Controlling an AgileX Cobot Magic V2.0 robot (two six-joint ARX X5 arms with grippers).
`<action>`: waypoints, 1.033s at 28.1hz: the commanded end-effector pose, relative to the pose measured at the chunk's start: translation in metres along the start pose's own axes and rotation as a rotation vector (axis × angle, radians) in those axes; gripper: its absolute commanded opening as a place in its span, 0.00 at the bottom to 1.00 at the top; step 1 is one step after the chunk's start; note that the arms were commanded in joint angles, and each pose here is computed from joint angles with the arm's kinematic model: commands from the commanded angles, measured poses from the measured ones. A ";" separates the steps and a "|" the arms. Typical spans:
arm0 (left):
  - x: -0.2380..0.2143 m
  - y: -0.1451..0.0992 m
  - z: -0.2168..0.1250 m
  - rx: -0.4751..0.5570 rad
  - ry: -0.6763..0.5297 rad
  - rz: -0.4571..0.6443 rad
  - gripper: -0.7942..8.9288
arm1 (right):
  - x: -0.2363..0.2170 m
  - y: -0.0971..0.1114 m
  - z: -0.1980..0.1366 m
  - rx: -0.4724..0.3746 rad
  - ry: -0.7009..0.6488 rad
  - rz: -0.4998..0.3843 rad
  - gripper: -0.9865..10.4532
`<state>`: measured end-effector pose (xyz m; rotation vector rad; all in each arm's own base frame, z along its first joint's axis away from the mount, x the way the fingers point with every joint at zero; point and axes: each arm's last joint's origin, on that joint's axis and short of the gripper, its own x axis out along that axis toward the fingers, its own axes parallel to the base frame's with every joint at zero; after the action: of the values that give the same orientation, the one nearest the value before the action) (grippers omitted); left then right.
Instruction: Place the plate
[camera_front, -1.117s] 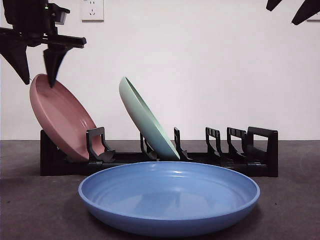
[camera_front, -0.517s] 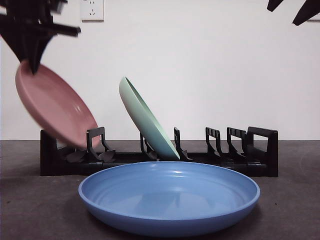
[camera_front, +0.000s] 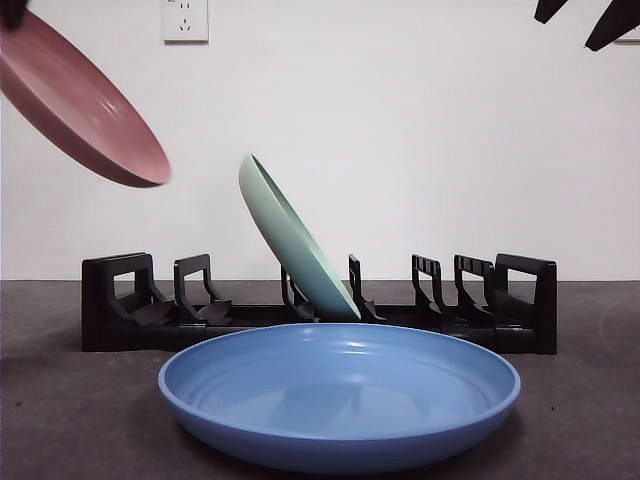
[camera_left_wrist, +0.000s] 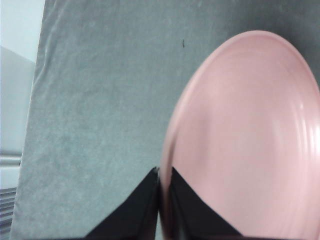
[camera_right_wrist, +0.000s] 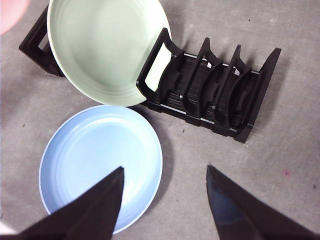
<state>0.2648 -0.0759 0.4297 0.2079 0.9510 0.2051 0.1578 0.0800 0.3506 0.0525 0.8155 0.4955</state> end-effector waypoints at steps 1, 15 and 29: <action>-0.019 0.001 -0.007 -0.016 -0.033 -0.029 0.10 | -0.001 0.001 0.002 -0.017 -0.012 0.003 0.31; -0.028 -0.018 -0.116 -0.037 -0.063 -0.179 0.10 | -0.001 0.001 0.002 -0.016 -0.010 0.003 0.31; 0.039 -0.066 -0.175 -0.147 0.079 -0.496 0.10 | -0.001 0.001 0.000 -0.013 0.011 0.000 0.31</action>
<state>0.1469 -0.1096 0.2811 -0.1290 1.0409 -0.1646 0.1564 0.0794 0.3491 0.0490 0.8375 0.4925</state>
